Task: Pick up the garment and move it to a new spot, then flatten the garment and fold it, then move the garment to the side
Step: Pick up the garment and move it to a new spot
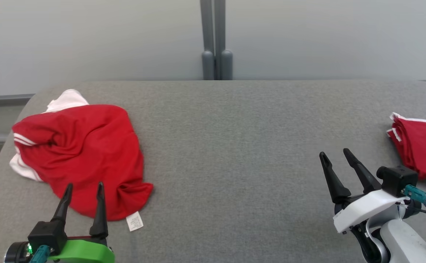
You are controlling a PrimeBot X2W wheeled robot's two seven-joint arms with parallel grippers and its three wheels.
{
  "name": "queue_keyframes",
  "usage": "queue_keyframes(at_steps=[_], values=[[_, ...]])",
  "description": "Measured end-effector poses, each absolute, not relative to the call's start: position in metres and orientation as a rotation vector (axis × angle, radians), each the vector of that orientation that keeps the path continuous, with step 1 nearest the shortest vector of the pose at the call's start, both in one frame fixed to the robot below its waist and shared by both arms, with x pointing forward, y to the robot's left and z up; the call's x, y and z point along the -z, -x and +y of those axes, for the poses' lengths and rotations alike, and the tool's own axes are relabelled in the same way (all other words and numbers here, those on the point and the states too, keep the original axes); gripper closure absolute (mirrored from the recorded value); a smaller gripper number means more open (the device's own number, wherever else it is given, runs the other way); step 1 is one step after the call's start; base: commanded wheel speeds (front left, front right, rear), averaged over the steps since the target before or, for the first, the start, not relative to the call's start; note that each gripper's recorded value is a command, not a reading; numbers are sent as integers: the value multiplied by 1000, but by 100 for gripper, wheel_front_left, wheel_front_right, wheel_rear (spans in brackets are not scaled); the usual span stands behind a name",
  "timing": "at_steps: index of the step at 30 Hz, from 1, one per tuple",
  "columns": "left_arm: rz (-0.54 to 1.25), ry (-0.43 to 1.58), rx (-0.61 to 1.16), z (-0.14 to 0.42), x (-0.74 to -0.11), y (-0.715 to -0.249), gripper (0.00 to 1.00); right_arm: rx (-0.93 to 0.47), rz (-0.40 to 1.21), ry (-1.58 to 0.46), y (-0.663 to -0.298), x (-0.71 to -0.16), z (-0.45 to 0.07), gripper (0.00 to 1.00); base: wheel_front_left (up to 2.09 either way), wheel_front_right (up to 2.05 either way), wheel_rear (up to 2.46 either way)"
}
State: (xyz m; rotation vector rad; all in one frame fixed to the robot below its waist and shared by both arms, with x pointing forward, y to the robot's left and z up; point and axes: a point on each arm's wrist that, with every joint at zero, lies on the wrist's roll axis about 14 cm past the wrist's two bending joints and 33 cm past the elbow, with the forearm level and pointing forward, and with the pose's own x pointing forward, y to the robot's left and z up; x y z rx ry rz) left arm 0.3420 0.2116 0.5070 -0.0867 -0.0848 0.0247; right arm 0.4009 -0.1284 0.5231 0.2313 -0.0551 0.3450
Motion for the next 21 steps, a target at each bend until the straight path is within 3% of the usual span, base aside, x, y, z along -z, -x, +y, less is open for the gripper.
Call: queue_keyframes(at_steps=[21], values=[[-71,69,-450,329,-500,-233,0,-780,-34,-273,-404,-537,39,0,0,0,0]])
